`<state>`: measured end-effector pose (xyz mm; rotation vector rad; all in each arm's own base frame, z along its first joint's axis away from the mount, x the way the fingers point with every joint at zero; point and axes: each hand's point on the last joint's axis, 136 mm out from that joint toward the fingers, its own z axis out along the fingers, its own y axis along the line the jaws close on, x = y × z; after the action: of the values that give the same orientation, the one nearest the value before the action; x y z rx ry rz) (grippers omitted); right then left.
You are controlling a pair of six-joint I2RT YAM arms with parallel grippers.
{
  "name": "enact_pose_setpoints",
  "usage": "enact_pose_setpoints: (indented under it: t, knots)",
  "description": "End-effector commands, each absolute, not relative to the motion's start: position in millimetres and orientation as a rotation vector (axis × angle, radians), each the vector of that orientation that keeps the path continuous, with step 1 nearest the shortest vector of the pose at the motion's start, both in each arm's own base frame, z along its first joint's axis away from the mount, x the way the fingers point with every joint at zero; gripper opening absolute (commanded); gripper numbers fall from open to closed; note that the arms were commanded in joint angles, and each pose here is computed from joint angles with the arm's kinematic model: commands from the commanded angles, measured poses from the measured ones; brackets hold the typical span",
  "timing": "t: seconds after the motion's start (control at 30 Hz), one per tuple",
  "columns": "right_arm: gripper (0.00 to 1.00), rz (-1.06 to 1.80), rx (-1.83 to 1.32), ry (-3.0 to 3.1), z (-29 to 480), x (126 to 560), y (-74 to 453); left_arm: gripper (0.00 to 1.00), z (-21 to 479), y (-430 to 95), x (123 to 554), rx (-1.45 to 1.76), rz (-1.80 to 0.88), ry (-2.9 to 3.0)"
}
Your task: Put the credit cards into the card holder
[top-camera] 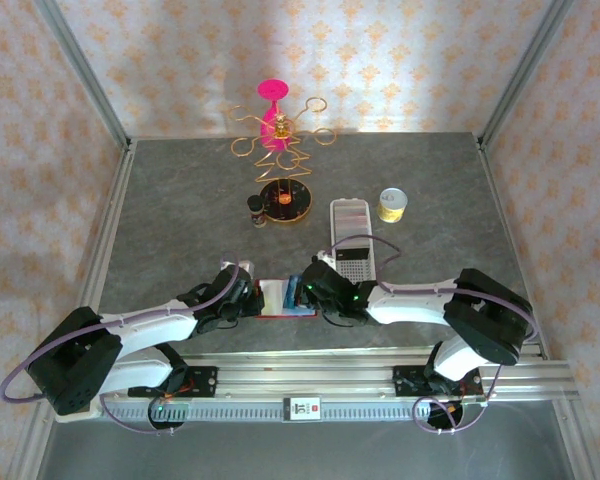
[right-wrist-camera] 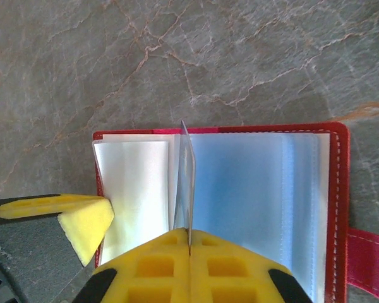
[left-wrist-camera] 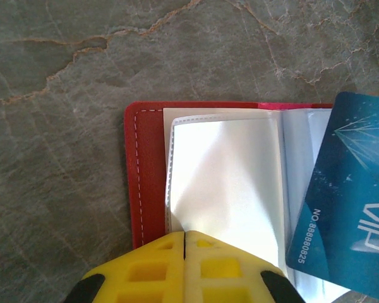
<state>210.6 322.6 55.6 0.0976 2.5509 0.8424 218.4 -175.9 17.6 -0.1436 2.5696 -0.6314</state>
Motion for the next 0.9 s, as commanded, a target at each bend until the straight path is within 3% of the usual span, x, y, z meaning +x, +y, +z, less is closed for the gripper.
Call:
enact_pose_setpoints:
  t: [0.0,0.3,0.87]
  knots:
    - [0.00,0.844,0.075,2.565,54.2,209.3,328.9,0.00,-3.2,-162.8,202.1,-0.145,-0.531,2.662]
    - [0.00,0.896,0.089,2.581,52.3,203.6,332.6,0.00,-4.4,-162.0,201.6,-0.145,-0.528,2.662]
    - [0.00,0.678,0.046,2.559,60.9,216.6,315.1,0.00,-4.5,-161.9,200.1,-0.144,-0.535,2.660]
